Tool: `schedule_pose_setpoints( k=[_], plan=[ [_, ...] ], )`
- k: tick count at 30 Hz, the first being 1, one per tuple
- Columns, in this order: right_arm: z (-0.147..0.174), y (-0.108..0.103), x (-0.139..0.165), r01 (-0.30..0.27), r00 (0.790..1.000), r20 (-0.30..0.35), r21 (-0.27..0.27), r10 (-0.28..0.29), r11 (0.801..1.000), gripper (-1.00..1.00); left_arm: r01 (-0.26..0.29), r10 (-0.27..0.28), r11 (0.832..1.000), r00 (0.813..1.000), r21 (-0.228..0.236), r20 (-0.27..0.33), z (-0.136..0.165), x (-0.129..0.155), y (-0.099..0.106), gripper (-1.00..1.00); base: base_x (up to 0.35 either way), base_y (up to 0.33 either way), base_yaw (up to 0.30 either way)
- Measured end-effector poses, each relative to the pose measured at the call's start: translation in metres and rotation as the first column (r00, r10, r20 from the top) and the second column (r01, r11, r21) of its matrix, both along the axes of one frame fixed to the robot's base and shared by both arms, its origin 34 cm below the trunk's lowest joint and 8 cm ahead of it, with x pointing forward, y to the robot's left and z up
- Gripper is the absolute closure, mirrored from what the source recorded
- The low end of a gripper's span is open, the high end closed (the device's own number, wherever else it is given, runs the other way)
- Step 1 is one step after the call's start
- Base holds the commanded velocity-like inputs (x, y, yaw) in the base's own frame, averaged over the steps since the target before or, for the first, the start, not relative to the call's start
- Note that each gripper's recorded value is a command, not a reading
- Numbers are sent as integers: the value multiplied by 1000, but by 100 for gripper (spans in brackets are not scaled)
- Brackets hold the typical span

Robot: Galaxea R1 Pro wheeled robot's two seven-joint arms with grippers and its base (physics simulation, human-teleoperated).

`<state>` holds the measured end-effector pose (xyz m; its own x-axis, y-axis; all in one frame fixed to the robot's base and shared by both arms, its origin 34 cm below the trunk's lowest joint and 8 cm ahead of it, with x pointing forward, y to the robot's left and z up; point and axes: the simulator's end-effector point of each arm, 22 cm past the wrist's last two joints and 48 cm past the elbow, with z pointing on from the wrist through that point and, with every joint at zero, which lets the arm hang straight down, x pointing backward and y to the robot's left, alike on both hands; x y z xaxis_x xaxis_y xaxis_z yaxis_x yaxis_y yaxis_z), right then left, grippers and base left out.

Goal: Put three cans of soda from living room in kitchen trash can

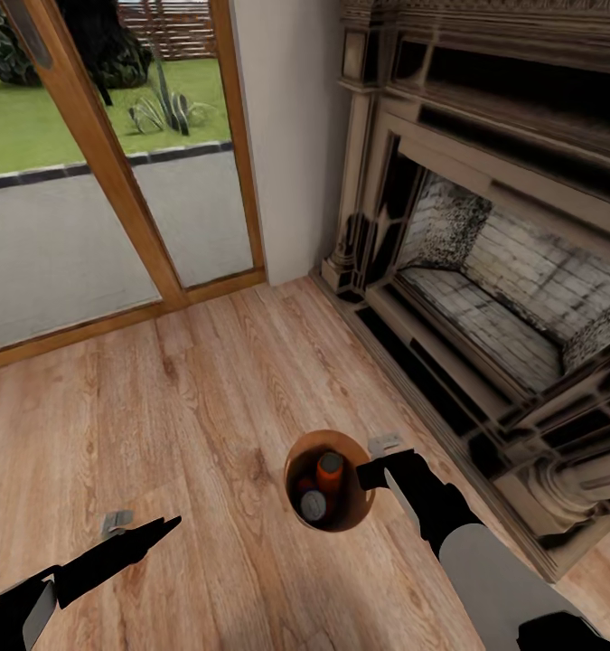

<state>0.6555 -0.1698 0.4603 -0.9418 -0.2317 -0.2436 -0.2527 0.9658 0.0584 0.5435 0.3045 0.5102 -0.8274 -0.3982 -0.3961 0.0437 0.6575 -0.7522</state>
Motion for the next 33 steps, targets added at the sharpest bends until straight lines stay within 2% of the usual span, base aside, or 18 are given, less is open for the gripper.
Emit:
schedule_pose_setpoints(
  k=[20, 30, 33],
  plan=[
    [-37, 1, -4, -3, 1000, 1, 0, 3, 1000, 100, 1, -1, 1000, 1000, 2, 0, -37, -4, 1, -100, 0, 0, 0],
    [-56, 9, -7, -3, 1000, -1, 12, 3, 1000, 100, -1, 1, 1000, 1000, 6, -2, -57, -6, 1, -100, 0, 0, 0],
    [-62, 11, -8, -19, 1000, 0, 6, 19, 1000, 100, -1, 1, 1000, 1000, 6, -2, -63, -7, 1, -100, 0, 0, 0]
  ],
)
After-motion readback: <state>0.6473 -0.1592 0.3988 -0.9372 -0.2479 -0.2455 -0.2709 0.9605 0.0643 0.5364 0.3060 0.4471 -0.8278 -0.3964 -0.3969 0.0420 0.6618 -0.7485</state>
